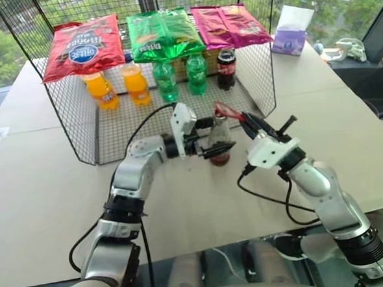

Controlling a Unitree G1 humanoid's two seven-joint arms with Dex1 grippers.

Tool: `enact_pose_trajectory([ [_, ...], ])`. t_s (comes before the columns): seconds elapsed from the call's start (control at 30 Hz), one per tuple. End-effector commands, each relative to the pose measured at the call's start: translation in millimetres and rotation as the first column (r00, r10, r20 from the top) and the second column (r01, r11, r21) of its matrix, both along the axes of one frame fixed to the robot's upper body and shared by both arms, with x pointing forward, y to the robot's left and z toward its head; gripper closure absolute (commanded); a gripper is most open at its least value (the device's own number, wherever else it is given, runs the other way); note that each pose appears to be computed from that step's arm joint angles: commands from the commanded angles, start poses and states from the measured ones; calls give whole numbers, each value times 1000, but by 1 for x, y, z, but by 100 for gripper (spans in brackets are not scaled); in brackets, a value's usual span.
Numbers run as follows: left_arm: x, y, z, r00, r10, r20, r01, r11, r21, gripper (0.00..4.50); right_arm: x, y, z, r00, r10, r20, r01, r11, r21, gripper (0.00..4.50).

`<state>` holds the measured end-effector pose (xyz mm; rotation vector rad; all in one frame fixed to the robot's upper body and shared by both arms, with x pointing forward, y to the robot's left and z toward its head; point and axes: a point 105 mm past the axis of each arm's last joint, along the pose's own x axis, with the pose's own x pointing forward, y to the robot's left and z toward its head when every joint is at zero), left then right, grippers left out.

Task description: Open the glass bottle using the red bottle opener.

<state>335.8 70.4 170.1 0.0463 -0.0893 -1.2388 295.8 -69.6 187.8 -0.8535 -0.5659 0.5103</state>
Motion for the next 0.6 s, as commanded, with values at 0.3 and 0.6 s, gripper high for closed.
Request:
enact_pose_trajectory([
  [0.3, -10, -3, 30, 998, -29, 62, 31, 999, -31, 3, -1, -5, 11, 999, -6, 43, 5, 1000, 11, 450],
  [0.6, -14, -7, 28, 998, -49, 42, 48, 999, 6, 263, -2, 0, 11, 999, 7, 46, -8, 1000, 16, 450],
])
